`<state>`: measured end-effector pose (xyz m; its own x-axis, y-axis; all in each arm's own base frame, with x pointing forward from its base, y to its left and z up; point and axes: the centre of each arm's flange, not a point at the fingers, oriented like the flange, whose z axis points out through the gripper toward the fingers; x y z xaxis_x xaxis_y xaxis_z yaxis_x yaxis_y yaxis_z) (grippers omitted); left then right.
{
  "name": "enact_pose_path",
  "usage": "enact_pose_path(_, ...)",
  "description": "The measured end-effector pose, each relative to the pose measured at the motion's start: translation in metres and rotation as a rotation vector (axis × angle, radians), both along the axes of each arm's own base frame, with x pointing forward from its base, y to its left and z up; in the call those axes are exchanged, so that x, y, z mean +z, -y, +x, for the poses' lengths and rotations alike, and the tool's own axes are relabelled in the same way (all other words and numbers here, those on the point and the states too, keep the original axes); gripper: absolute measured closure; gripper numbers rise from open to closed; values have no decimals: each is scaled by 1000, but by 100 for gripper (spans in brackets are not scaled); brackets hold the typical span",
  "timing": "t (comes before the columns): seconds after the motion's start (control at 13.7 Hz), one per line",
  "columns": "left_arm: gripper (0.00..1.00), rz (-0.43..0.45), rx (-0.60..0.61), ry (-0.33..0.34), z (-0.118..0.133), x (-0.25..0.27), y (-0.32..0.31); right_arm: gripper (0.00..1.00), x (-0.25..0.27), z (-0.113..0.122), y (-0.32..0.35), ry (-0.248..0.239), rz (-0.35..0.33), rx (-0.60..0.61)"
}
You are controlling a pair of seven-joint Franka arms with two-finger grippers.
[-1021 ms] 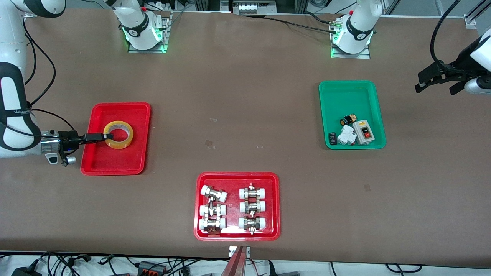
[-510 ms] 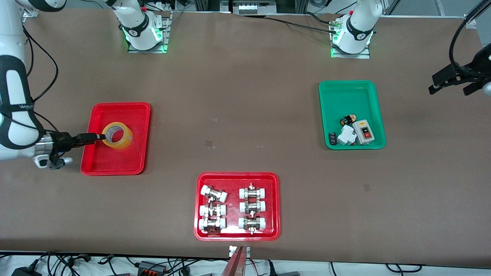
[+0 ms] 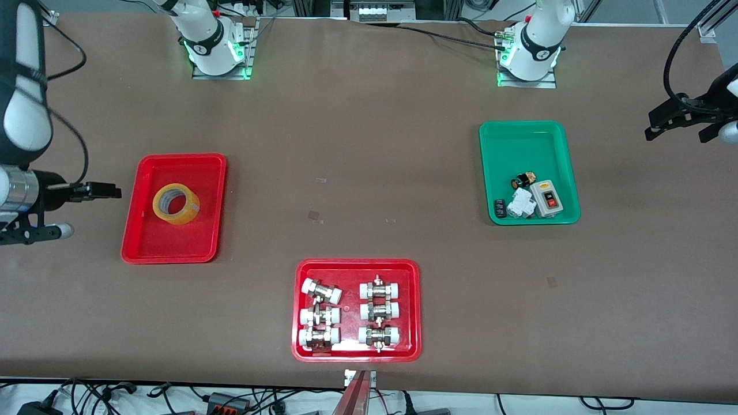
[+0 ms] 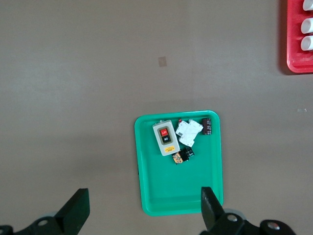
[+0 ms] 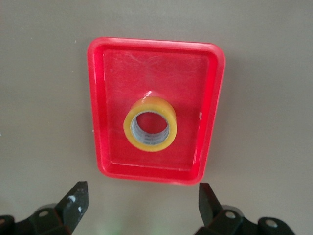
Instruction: Left arm passes tape to right arm into tray
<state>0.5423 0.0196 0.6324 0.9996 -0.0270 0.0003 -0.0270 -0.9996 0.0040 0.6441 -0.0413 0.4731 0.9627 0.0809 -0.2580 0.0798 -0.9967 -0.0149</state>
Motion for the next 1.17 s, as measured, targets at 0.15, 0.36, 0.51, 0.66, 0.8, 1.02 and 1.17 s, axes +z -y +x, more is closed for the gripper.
enact_pose_path(0.15,0,0,5,-4,1,-2,-3,0,30,-5,-16,44,-46,10)
enact_pose_path(0.36,0,-1,10,-13,3,-7,-6,0,64,-8,-3,93,-35,-22)
enact_pose_path(0.51,0,-1,10,-16,4,-8,-6,0,82,-11,-2,123,-12,-36)
enact_pose_path(0.66,0,-1,8,-17,4,-8,-5,0,92,-12,-4,150,-11,-61)
enact_pose_path(0.8,0,-1,3,-17,4,-8,-3,0,98,-6,-5,212,-12,-67)
enact_pose_path(1.02,0,-1,1,-17,4,-8,-1,0,105,-1,-10,269,-21,-62)
enact_pose_path(1.17,0,-1,1,-18,4,-8,-1,0,115,-2,-8,297,-35,-69)
